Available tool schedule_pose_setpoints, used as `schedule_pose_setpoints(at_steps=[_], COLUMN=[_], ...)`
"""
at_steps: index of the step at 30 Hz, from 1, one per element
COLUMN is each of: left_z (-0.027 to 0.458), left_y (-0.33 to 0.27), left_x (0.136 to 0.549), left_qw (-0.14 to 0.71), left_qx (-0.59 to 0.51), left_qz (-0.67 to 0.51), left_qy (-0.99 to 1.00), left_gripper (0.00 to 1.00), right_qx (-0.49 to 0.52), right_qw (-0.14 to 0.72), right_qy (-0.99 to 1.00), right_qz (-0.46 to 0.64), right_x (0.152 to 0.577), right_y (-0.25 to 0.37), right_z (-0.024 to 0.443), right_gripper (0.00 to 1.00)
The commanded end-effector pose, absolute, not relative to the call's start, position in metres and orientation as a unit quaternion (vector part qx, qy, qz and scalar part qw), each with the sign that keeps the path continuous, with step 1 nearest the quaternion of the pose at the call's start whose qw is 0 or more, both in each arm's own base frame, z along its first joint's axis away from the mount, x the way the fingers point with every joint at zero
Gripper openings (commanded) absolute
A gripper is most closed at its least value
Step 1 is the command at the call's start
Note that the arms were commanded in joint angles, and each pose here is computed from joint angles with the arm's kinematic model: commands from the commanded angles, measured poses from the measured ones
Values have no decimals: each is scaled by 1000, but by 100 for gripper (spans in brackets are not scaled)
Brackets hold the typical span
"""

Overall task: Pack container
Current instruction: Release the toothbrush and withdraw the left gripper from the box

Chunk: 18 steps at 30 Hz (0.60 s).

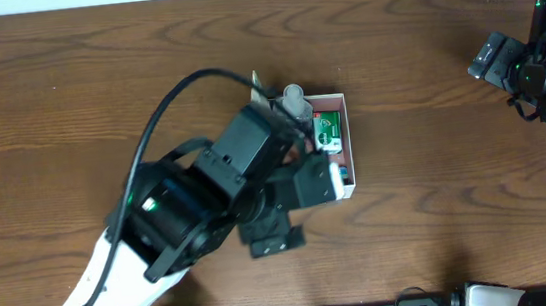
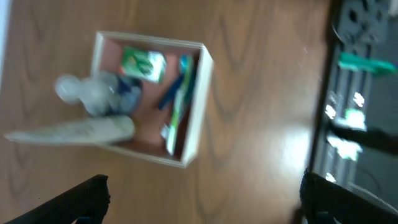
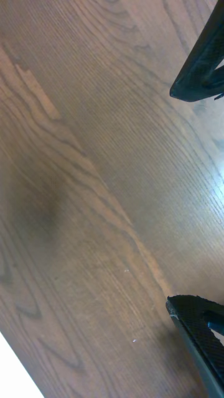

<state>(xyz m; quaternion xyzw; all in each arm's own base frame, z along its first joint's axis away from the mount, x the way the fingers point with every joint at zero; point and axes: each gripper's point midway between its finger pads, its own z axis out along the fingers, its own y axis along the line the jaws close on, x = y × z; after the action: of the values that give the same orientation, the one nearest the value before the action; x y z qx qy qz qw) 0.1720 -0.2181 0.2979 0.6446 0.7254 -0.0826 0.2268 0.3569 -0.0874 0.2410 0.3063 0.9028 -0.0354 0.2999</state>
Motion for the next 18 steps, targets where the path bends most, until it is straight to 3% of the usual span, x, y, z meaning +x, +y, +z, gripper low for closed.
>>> schedule_pose_setpoints(at_steps=[1,5,8,12,18], left_z=[295,282,282,293,320], left_y=[-198,-170,-168,-162,-150], left_x=[155,118,113,115,145], left_qw=[195,98,90,129,275], left_qx=[644,651,645,628,545], left_qz=[-75,-91,-97,-107,-129], left_qy=[736,747,753,759,781], left_gripper=[98,98,98,98,98], right_qx=[306,306,306,306,306], right_qw=[301,301,301,301,301], right_qy=[902,902,902,902,902], right_qz=[-46,-46,-46,-46,-46], right_x=[356,356,356,356,356], right_y=[-92,-92,-92,-92,-92], right_z=[242,242,242,242,242], right_gripper=[99,99,99,99,99])
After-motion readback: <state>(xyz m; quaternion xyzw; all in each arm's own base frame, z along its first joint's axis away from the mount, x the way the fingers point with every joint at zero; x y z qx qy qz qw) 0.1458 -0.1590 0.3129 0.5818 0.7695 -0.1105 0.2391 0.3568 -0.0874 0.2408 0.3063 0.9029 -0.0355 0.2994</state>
